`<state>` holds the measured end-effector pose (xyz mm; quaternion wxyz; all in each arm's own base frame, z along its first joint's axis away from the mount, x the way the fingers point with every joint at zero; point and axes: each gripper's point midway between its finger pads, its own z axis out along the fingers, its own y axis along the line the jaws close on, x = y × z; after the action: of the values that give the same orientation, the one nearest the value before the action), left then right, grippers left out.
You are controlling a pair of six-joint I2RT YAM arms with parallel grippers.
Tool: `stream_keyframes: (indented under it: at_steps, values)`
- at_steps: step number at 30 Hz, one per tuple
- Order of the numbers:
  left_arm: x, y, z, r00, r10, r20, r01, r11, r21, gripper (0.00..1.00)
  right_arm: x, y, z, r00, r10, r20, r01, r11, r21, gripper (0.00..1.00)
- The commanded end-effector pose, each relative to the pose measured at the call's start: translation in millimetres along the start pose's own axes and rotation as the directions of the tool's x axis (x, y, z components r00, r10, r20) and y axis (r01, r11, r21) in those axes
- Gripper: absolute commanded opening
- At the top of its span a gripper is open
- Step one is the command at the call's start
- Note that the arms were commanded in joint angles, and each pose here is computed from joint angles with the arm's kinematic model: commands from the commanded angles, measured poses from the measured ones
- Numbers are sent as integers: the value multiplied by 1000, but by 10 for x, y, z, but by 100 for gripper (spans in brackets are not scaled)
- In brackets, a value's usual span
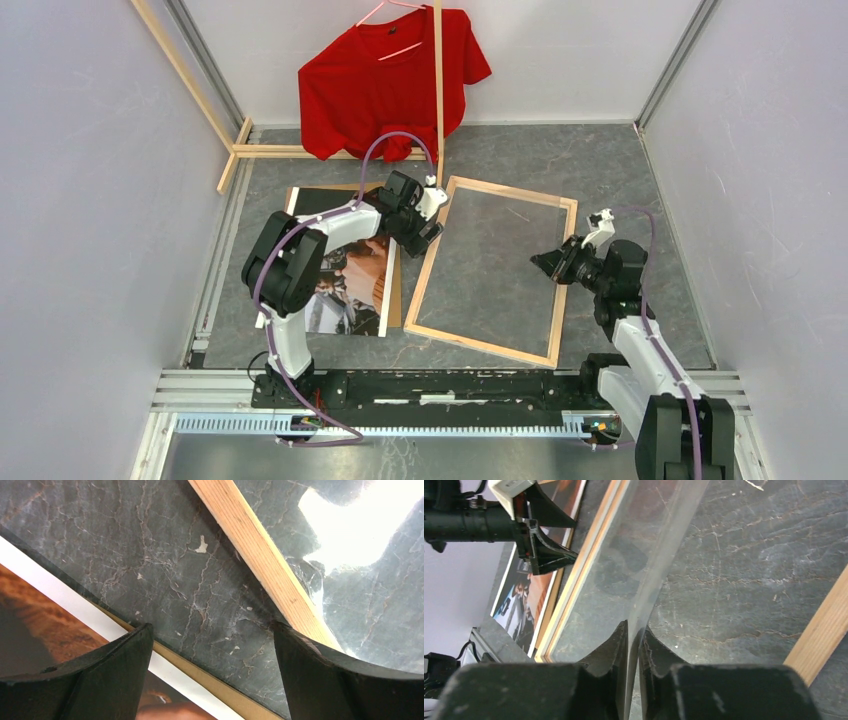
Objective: Put the photo into the frame
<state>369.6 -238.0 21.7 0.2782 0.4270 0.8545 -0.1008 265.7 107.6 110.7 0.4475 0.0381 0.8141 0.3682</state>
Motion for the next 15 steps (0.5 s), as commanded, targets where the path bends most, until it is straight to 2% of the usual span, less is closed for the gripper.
stream_keyframes:
  at_steps: [1,15]
  values:
    - [-15,-72,-45,1000,-4,-16,5,998,63,95,-109,197,-37,992,-100,77,107,989,-100,12]
    - [35,-98,-12,999,-16,-32,18,997,77,94,52,230,-52,994,-72,80,84,984,-158,11]
